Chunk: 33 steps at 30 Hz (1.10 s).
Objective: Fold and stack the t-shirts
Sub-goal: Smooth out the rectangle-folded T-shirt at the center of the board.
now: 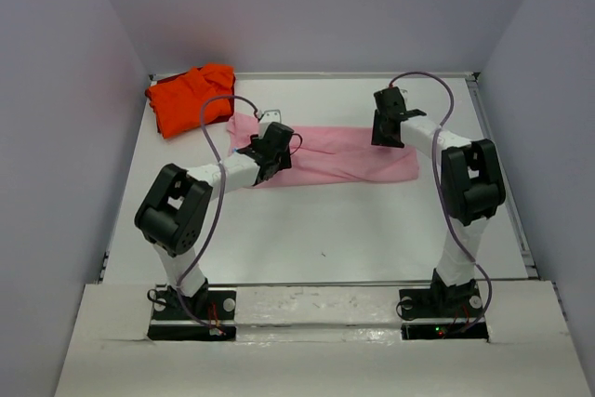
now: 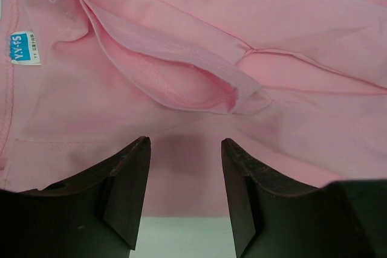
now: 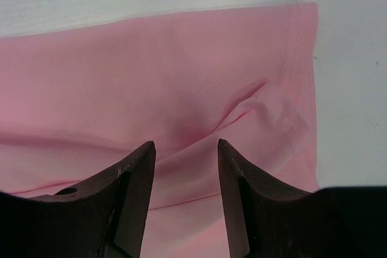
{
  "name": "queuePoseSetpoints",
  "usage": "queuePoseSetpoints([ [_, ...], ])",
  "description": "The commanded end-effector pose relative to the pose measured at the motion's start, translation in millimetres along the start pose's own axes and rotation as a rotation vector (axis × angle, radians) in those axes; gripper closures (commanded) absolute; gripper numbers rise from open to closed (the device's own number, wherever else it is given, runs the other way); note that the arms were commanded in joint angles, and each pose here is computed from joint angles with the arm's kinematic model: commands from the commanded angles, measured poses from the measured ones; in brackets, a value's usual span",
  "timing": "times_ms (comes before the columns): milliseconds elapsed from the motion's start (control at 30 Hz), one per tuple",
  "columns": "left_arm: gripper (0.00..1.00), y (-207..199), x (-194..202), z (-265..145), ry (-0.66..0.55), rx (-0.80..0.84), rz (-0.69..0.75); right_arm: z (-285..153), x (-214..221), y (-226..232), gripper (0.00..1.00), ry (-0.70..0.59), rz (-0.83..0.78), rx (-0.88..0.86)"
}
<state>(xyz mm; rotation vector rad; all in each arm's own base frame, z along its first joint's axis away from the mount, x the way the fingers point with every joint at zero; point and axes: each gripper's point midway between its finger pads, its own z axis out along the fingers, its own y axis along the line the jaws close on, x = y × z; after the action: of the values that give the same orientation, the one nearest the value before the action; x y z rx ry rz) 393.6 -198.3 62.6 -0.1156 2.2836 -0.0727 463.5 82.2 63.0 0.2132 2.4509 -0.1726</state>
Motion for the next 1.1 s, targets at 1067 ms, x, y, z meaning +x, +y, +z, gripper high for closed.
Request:
queuePoseSetpoints([
  [1067, 0.43, -21, -58, 72, -0.076, -0.094, 0.130, -1, 34, -22, 0.50, 0.042, -0.001, 0.096],
])
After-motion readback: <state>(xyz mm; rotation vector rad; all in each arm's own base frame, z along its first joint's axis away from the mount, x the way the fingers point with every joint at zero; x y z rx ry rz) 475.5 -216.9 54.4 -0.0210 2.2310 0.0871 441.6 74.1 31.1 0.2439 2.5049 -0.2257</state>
